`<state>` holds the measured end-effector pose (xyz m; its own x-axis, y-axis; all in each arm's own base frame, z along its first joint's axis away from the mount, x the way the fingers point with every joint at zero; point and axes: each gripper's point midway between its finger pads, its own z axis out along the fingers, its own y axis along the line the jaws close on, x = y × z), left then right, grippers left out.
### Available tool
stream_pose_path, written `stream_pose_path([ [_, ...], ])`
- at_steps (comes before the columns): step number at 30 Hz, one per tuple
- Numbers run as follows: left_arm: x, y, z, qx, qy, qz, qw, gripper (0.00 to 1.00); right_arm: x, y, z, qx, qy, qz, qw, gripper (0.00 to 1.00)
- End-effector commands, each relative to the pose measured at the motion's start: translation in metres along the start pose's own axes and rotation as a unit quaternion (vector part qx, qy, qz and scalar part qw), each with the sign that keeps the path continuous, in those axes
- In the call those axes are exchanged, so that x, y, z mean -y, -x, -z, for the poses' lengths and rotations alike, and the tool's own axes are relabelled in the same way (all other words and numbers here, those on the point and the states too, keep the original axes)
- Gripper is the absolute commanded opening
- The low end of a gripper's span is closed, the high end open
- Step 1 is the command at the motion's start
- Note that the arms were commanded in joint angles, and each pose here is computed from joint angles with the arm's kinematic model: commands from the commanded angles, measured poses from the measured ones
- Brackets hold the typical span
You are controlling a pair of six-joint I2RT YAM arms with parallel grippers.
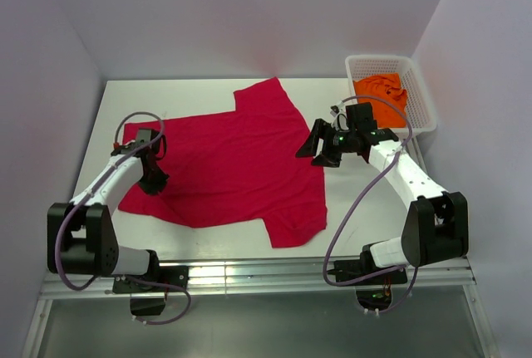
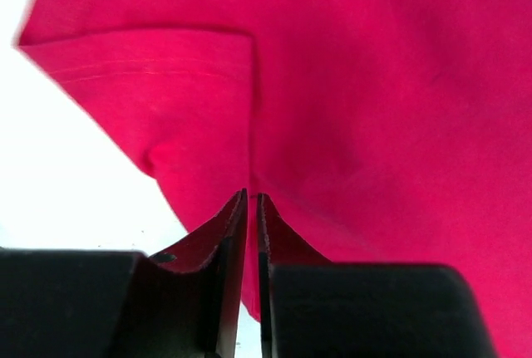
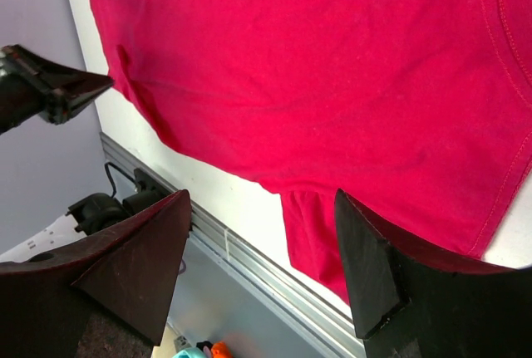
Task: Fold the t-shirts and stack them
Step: Flatten out the tshirt
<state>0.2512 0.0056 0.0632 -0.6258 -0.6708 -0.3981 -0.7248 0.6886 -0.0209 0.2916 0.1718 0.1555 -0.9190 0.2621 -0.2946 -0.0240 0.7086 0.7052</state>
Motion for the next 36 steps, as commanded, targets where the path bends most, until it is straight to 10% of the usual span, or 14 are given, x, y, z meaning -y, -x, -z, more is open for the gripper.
stream_pose_path([
  [1, 0.015, -0.017, -0.009, -0.026, -0.016, -0.042, 0.999, 0.19, -0.016, 0.009, 0.007, 0.022, 0.021, 0.026, 0.999, 0.77],
  [36, 0.015, -0.013, 0.001, -0.018, 0.016, -0.061, 0.998, 0.35, -0.010, 0.012, -0.002, 0.014, 0.014, 0.019, 1.000, 0.77],
])
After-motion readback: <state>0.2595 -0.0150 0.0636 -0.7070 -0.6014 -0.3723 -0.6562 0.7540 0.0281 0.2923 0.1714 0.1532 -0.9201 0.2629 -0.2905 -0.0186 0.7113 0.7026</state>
